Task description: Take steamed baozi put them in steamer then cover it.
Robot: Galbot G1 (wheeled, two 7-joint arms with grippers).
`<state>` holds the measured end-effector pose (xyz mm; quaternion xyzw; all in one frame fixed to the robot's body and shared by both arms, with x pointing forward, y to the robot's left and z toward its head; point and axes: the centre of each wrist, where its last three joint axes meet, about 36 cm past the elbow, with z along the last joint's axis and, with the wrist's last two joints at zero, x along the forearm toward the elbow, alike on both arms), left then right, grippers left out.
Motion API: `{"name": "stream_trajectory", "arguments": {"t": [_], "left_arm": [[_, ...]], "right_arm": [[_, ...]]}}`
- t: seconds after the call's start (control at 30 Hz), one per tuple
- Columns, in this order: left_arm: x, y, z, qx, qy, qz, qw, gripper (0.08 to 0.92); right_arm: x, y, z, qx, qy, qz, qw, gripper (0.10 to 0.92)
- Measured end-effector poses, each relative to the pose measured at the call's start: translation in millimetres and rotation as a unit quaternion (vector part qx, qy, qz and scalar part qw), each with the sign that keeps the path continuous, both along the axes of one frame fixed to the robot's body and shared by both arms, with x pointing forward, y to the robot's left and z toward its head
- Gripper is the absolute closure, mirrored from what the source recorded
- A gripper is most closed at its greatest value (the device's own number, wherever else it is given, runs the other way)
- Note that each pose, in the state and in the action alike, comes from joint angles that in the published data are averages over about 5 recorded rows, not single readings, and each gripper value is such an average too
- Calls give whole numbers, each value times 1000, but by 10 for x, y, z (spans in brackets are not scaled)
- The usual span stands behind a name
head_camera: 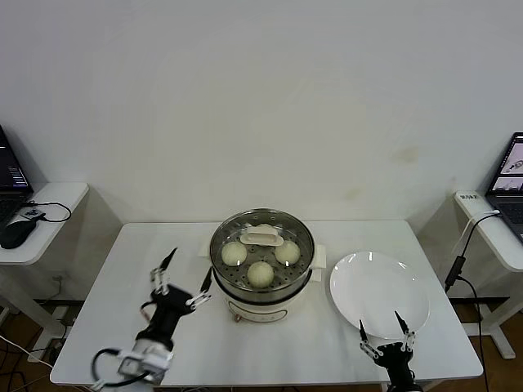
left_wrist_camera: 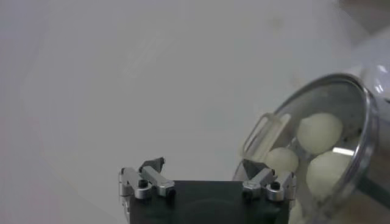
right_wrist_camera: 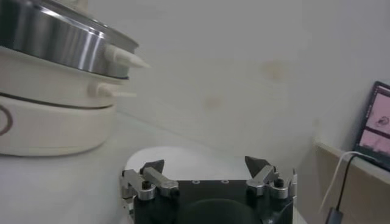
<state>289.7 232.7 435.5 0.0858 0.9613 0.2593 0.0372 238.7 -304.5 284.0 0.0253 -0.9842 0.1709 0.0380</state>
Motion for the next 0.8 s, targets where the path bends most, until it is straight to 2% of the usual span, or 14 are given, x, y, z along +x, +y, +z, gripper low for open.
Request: {"name": "stream_trajectory", "arguments": {"t": [0.13,0.3,0.6,0.8], "left_arm": [[-222,114,-124,-99,22,28,994,177],[-423,204,-318,-175,41,65,982,177],[-658,349,-674,-232,61,106,965,177],[-776,387,-828,-247,75,121,959,177]], "right_arm": [[-37,12,46,11,15,15,1000,200],[-93,52,136,26,33,33,999,200],[-158,188,183,45,46,57,996,200],[-193,292,218,53,47,70,995,199]]}}
